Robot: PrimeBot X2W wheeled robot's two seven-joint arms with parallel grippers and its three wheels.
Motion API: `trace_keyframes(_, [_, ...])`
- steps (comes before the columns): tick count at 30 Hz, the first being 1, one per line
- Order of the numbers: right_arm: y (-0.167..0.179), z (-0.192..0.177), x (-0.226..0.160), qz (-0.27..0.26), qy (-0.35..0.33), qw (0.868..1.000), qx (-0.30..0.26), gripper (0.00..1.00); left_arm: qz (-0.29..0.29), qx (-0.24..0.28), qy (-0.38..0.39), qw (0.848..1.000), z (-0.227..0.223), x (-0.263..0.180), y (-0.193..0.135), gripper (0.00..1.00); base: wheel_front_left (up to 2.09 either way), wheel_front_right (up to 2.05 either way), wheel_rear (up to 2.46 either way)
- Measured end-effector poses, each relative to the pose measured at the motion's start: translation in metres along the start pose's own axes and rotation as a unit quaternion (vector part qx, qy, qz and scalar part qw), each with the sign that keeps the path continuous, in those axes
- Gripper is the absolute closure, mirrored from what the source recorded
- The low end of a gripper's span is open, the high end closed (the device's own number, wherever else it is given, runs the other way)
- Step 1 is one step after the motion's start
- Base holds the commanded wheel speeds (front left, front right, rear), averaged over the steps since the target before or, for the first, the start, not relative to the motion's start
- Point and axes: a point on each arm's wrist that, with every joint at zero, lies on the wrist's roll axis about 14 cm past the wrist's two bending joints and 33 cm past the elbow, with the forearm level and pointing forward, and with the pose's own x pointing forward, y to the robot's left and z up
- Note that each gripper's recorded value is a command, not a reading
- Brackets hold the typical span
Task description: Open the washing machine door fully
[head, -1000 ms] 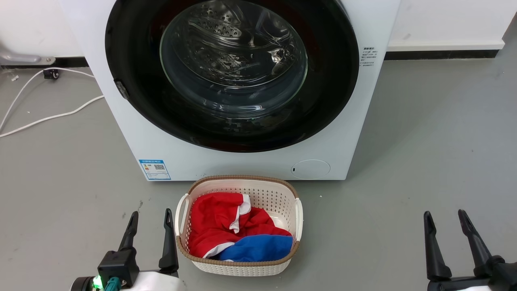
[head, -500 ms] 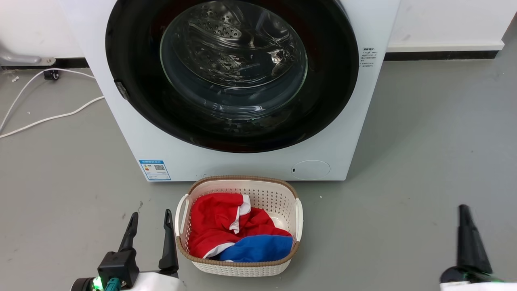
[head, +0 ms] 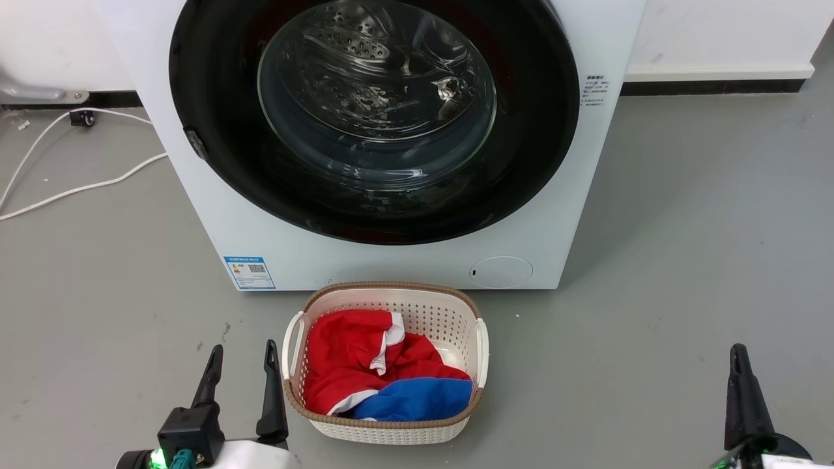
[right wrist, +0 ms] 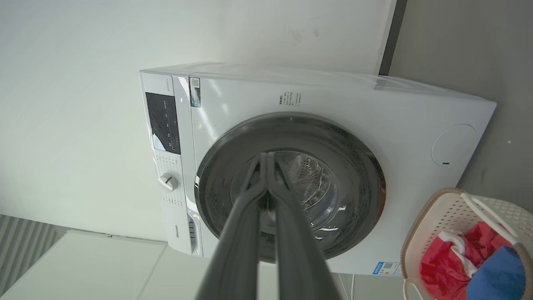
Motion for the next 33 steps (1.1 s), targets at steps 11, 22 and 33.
trace_keyframes(11, [-0.001, 0.0, -0.005, -0.009, 0.068, 0.994, 0.084, 1.0, 0.002, 0.001, 0.002, 1.0, -0.002, 0.001, 0.001, 0.0, 0.0, 0.0, 0.0])
trace_keyframes(22, [-0.006, 0.01, 0.023, -0.012, 0.061, 0.996, 0.067, 1.0, 0.009, 0.011, 0.003, 1.0, -0.003, 0.01, 0.006, 0.0, 0.0, 0.0, 0.0])
trace_keyframes(33, [0.04, 0.044, 0.121, 0.068, 0.051, 0.996, -0.008, 1.0, 0.016, 0.028, -0.001, 0.999, -0.005, 0.036, 0.009, 0.0, 0.0, 0.0, 0.0])
